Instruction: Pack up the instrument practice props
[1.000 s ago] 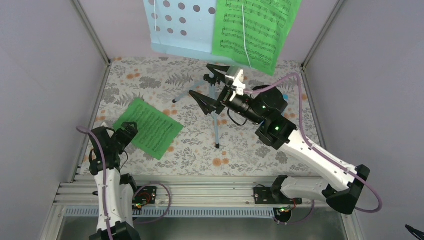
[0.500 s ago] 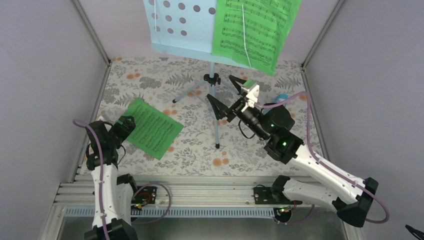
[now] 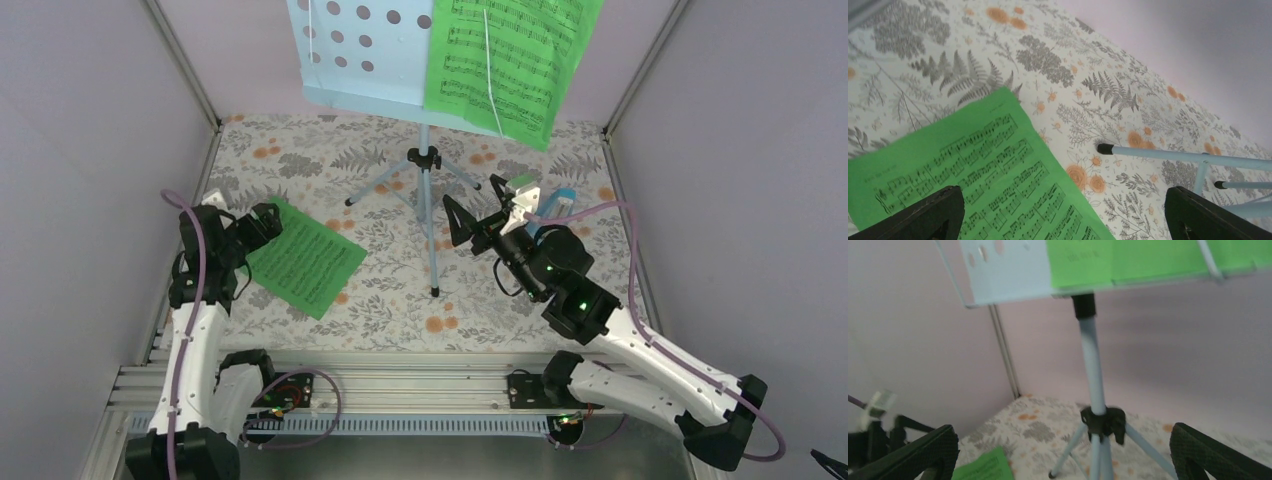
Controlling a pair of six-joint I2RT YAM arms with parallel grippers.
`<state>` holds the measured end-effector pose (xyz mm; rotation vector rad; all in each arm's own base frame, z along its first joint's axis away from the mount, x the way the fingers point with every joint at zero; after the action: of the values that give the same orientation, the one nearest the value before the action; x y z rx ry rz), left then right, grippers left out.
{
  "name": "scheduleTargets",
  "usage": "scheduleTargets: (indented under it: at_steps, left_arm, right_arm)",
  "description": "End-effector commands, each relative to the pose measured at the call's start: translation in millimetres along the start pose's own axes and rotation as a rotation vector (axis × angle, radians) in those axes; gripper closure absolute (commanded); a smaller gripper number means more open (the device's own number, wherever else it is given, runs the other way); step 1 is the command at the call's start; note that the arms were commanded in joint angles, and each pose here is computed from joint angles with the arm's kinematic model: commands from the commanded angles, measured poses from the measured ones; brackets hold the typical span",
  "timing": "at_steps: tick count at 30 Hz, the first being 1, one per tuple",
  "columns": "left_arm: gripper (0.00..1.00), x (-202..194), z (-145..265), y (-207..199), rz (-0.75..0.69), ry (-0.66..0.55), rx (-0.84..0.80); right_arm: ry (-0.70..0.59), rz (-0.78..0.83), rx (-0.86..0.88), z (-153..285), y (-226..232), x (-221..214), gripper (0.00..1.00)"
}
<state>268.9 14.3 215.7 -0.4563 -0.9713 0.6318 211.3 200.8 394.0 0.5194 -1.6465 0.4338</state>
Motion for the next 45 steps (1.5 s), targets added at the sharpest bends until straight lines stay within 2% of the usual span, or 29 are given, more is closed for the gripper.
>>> scheduleTargets:
  at_steps: [1, 7, 12, 17, 21, 26, 31, 39, 45]
  left_arm:
    - [0.02, 25, 13, -31, -0.127, -0.041, -0.045]
    - [0.04, 23, 24, -89, -0.266, 0.013, -0.281]
    - [0.07, 9, 47, -147, -0.376, 0.045, -0.499]
    - [0.07, 15, 74, -174, -0.396, 0.030, -0.605]
    - [0.08, 26, 105, -198, -0.435, 0.003, -0.719]
    - [0.11, 36, 128, -228, -0.507, 0.034, -0.800]
    - [0.11, 44, 154, -248, -0.546, 0.000, -0.885]
    - [0.12, 36, 154, -286, -0.567, 0.073, -0.990]
    - [0.12, 22, 159, -315, -0.583, 0.090, -1.054]
  right_arm:
    - [0.052, -0.078, -0.123, 10, -20, -18, 0.00]
    - [0.051, -0.034, -0.274, 29, -46, -14, 0.01]
    - [0.028, -0.017, -0.267, 45, -51, 9, 0.00]
    - [0.011, -0.011, -0.320, 60, -63, 35, 0.00]
    - [0.010, -0.019, -0.231, 59, -53, 60, 0.00]
    - [0.043, -0.009, -0.166, 48, -41, 74, 0.00]
    - [0.048, -0.016, -0.041, 39, -23, 94, 0.01]
    - [0.011, -0.008, 0.162, 28, 8, 144, 0.02]
    - [0.047, -0.021, 0.175, 0, 17, 155, 0.05]
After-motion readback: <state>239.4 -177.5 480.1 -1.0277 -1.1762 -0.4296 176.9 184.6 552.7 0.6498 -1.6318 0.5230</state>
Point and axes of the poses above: each gripper's point midway between its finger pads, its own z axis back along the fingers, its own y axis along the line the jaws close on, x = y × z, the point moved 3 cm from there along z, back along the fingers, and after that the axes turned 9 degrees about z, right-handed, at the moved point
